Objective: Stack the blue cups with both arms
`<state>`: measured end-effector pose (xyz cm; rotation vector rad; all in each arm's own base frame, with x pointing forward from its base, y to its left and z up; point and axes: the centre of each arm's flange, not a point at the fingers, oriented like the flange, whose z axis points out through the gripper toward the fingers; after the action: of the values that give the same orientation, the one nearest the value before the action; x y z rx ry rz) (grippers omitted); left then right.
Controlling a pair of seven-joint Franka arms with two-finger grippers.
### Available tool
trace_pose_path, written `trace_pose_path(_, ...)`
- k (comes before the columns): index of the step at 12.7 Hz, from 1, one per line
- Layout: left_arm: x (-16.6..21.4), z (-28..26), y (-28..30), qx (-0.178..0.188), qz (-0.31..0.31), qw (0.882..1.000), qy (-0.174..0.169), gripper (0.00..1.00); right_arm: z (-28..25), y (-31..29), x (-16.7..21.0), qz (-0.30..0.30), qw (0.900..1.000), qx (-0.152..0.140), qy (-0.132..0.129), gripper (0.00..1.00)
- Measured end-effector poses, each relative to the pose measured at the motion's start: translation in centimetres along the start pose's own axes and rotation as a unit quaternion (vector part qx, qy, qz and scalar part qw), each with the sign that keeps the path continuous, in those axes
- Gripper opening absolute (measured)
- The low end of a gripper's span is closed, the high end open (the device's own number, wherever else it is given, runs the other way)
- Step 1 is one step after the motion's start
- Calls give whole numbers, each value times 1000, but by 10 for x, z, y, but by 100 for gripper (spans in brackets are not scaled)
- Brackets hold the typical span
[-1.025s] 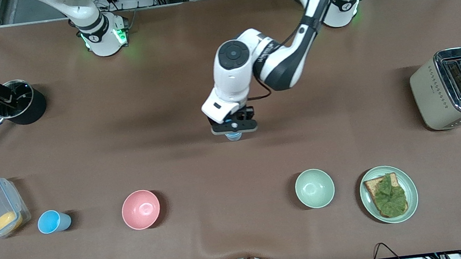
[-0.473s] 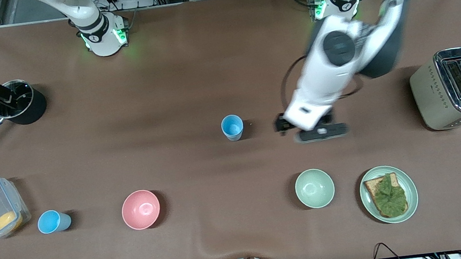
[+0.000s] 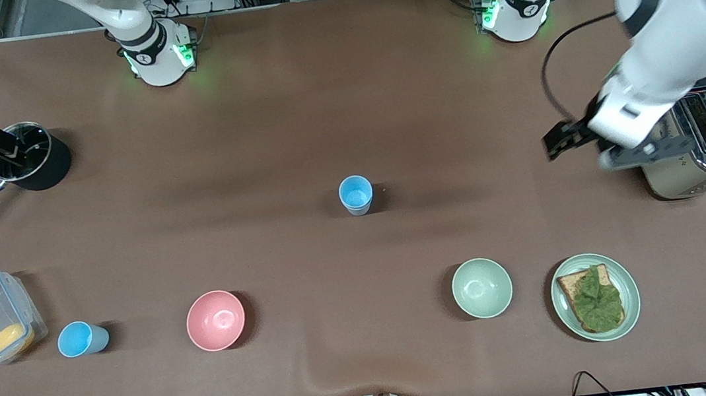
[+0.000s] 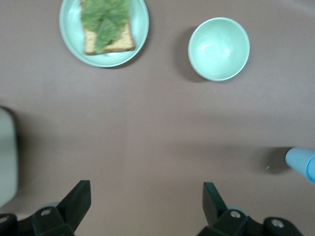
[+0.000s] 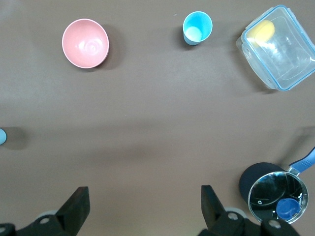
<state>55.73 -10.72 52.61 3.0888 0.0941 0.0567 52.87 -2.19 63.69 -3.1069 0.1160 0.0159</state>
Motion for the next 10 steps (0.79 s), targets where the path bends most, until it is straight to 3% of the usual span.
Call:
trace_pose_path(4, -34, -50, -37, -1, -18, 1000, -2, 100, 0, 0, 0, 0, 1000, 0, 0, 100)
trace_pose_path(10, -64, -88, -37, 8, -13, 1000, -19, 100, 0, 0, 0, 0, 1000, 0, 0, 100)
